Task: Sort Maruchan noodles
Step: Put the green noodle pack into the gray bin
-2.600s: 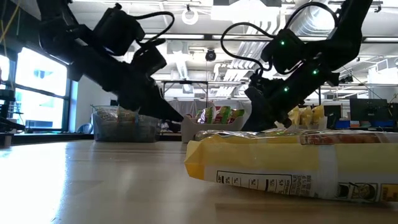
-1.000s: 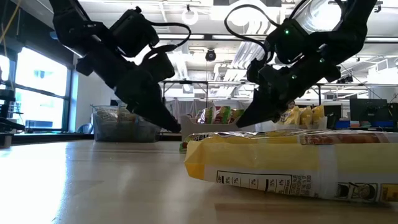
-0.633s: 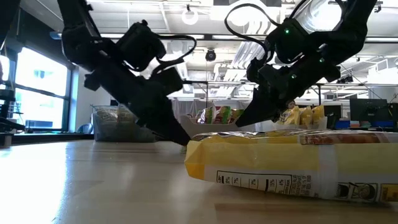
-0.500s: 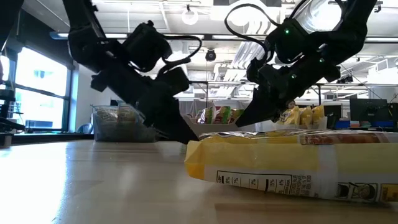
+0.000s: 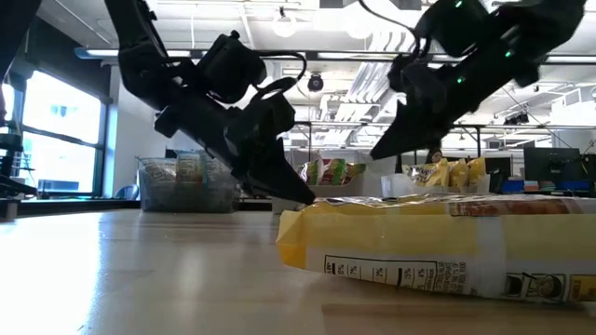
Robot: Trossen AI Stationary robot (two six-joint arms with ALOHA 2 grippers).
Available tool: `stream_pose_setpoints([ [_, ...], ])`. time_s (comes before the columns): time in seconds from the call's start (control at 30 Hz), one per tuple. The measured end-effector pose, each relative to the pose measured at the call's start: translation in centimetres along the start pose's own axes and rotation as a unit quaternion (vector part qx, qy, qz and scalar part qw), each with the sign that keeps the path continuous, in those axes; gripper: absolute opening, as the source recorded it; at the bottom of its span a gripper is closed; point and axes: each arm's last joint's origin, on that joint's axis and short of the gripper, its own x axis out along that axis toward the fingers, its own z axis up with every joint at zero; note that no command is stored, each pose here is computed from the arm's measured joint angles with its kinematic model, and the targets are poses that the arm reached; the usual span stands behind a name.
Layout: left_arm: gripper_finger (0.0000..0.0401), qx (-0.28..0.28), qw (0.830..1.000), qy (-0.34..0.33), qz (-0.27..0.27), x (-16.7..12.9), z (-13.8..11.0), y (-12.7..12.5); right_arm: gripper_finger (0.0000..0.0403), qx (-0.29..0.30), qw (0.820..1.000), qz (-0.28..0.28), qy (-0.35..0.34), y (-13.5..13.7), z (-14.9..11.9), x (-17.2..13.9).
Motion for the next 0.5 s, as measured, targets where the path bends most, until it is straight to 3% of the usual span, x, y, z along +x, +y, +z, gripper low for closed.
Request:
stream_pose_setpoints([
  [0.1,0.0002,-0.002,1.0,-0.011,-0.01,-0.1,0.3,0.2,0.0,0.009,0.999,-0.044,-0.018,0.9,-0.3,-0.7],
  [0.27,0.0005,0.013,1.0,-0.008,0.005,-0.2,0.3,-0.1,0.0,-0.003,0.998,-0.065,-0.02,2.1,-1.1,-0.9],
  [0.37,0.0023,0.03,0.999,0.009,0.008,-0.5,0.2,-0.9,0.0,-0.001,0.998,-0.065,-0.025,2.4,-1.1,-1.0],
  [0.5,0.0056,0.041,0.997,0.04,0.056,-0.8,-0.5,-2.0,0.0,-0.008,0.997,-0.067,-0.025,2.3,-1.1,-1.0],
])
